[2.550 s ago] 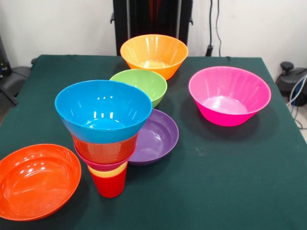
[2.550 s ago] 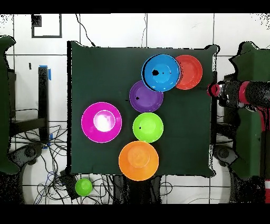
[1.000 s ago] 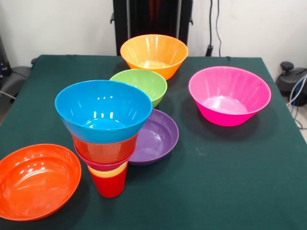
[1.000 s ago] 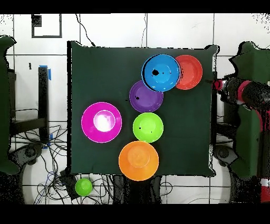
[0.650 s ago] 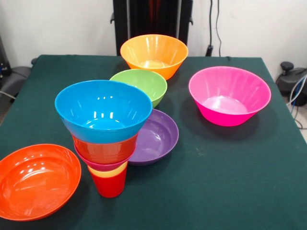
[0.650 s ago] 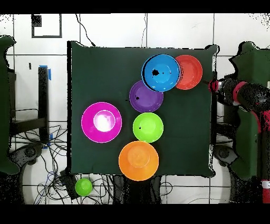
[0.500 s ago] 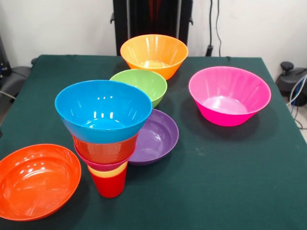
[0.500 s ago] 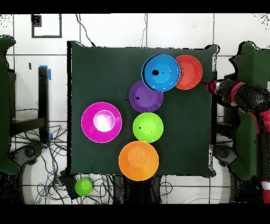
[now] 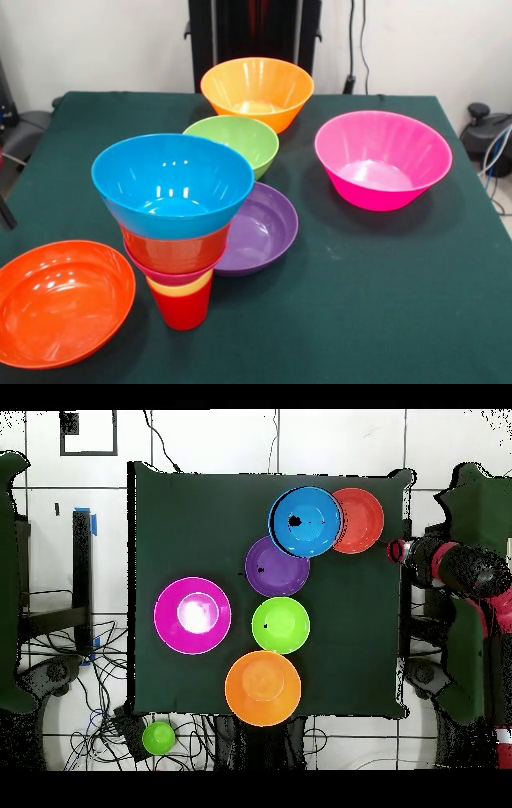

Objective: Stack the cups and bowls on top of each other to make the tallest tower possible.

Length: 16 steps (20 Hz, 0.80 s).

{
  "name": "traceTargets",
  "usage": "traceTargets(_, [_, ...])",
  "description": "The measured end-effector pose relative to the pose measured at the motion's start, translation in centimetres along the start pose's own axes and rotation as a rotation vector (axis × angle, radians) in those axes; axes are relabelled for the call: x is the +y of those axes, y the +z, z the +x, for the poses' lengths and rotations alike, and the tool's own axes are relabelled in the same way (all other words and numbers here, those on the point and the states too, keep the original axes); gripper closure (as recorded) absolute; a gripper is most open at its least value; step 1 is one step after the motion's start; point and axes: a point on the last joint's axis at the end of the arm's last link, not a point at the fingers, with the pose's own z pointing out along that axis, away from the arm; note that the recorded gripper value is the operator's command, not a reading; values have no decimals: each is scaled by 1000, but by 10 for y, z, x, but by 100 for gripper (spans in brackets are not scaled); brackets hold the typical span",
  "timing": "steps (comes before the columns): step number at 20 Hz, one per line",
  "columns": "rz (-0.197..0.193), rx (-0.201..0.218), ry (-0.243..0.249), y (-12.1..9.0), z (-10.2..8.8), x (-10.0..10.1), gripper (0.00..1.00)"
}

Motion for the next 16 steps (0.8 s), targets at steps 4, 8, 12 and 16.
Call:
traceTargets(4, [-1,2,1,1,1,0,0])
traceTargets(8, [5,-3,2,3,2,-1,0])
traceTargets(12, [14,-12,4,4,2,-3,0])
traceTargets(16, [28,-23,9,7,5,-7,0])
